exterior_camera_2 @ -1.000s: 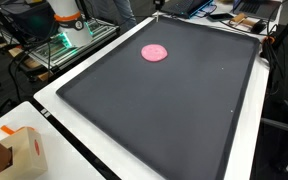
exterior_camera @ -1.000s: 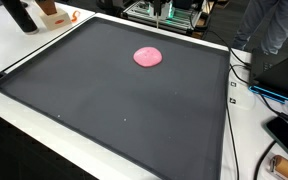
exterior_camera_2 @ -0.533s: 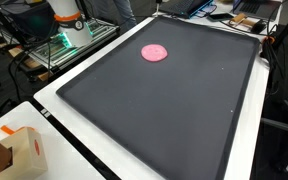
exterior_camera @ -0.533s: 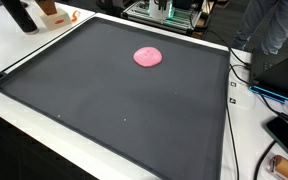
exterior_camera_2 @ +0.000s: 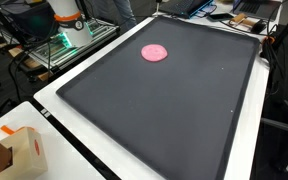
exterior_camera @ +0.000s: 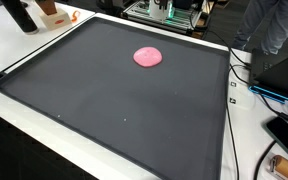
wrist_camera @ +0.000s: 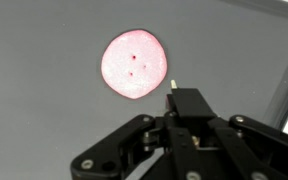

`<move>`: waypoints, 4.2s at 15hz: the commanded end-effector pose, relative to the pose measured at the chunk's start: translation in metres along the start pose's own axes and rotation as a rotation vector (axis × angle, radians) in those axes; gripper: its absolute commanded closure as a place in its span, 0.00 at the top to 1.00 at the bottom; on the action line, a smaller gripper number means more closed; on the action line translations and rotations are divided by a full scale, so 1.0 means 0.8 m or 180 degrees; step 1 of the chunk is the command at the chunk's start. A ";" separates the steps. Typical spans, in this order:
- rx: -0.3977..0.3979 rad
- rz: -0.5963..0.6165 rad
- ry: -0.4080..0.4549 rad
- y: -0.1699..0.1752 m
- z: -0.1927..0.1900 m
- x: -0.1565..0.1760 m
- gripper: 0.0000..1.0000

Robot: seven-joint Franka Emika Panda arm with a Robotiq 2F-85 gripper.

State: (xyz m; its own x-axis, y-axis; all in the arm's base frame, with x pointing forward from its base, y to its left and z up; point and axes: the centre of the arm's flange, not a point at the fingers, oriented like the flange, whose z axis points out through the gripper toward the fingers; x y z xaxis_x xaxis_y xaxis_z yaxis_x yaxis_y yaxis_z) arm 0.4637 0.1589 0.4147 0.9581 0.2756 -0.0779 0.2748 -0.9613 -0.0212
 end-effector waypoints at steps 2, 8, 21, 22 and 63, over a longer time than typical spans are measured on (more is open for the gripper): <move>0.0000 0.0000 0.0000 0.000 0.000 0.000 0.13; 0.0166 0.0096 0.0011 0.030 -0.002 0.007 0.03; 0.1037 -0.0135 0.0153 0.205 0.045 0.014 0.03; 0.1115 -0.0146 0.0176 0.217 0.051 0.013 0.03; 0.2444 -0.0129 0.0150 0.342 0.235 -0.013 0.03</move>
State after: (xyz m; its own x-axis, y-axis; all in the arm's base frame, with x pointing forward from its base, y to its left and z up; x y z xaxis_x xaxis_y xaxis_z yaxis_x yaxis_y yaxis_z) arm 0.5111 -0.1094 0.2210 0.9520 0.3051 -0.0225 0.2017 -0.6813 -0.7037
